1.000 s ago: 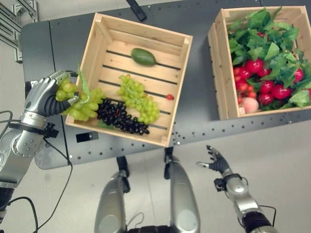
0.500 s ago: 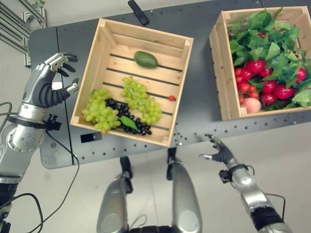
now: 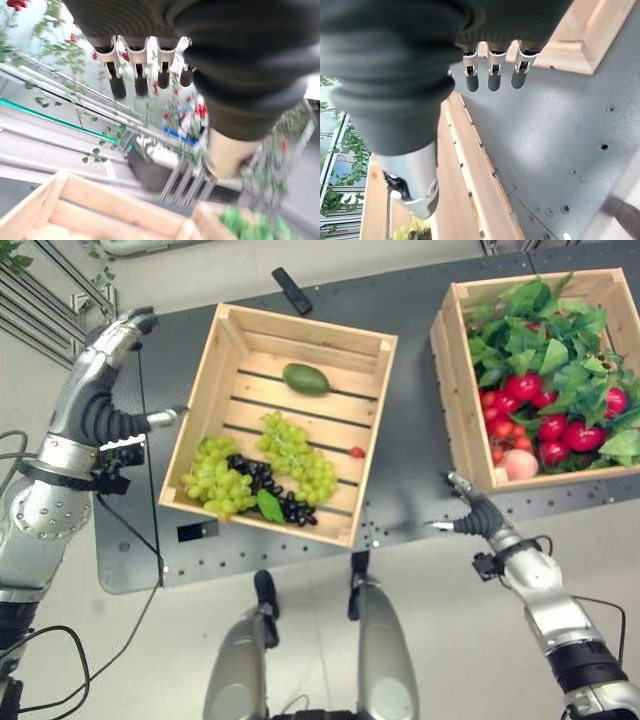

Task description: Pick up the fruits from the basket on one side to the basket on the other side

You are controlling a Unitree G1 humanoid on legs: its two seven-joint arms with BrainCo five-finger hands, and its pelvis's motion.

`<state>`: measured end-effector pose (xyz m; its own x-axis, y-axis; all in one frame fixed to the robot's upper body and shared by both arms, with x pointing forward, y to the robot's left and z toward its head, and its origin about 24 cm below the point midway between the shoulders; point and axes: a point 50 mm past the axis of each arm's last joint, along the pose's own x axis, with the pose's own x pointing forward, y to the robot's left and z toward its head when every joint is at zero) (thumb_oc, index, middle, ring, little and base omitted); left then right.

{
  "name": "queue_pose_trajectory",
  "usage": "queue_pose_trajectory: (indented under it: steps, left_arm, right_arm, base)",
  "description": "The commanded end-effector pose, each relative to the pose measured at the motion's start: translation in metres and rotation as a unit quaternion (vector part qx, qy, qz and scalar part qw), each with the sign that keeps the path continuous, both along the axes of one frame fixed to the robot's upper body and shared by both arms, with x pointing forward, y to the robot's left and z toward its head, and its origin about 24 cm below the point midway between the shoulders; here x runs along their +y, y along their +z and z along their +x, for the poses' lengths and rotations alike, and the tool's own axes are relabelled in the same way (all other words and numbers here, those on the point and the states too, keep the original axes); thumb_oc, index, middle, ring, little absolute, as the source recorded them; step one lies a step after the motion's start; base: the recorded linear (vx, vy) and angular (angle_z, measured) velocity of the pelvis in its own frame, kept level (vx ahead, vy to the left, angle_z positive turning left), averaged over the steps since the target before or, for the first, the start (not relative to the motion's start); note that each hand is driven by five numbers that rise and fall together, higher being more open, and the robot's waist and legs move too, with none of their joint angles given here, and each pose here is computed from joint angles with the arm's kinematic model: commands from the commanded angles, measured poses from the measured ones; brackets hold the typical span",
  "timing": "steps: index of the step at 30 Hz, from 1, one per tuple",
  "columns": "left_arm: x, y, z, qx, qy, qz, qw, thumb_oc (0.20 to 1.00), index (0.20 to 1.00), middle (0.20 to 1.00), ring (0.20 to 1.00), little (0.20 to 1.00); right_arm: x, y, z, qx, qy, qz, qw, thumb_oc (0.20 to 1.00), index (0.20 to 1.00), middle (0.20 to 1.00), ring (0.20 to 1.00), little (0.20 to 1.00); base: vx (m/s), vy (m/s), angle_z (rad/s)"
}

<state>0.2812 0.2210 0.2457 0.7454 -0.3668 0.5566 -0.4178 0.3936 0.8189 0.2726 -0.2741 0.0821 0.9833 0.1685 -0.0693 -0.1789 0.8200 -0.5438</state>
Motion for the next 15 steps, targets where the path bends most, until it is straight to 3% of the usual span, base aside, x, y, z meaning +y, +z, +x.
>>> queue_pose_trajectory:
  steps: [1,9,15]
  left_arm:
    - [-0.011,0.010,0.000,-0.030,-0.011,0.094,0.995,1.000,1.000,1.000,1.000,1.000]
    - [-0.039,0.016,0.014,-0.041,-0.031,0.256,0.965,1.000,1.000,1.000,1.000,1.000]
    - [-0.066,0.013,0.038,-0.042,-0.044,0.304,0.951,1.000,1.000,1.000,1.000,1.000]
  right_arm:
    - [0.021,0.006,0.000,-0.029,0.048,0.019,0.998,1.000,1.000,1.000,1.000,1.000]
    - [0.036,0.002,-0.004,-0.006,0.107,-0.015,0.994,1.000,1.000,1.000,1.000,1.000]
    - [0.051,0.002,-0.002,-0.005,0.143,-0.025,0.989,1.000,1.000,1.000,1.000,1.000]
  base:
    - [0.00,0.000,0.00]
    - [-0.01,0.001,-0.02]
    - [0.00,0.000,-0.01]
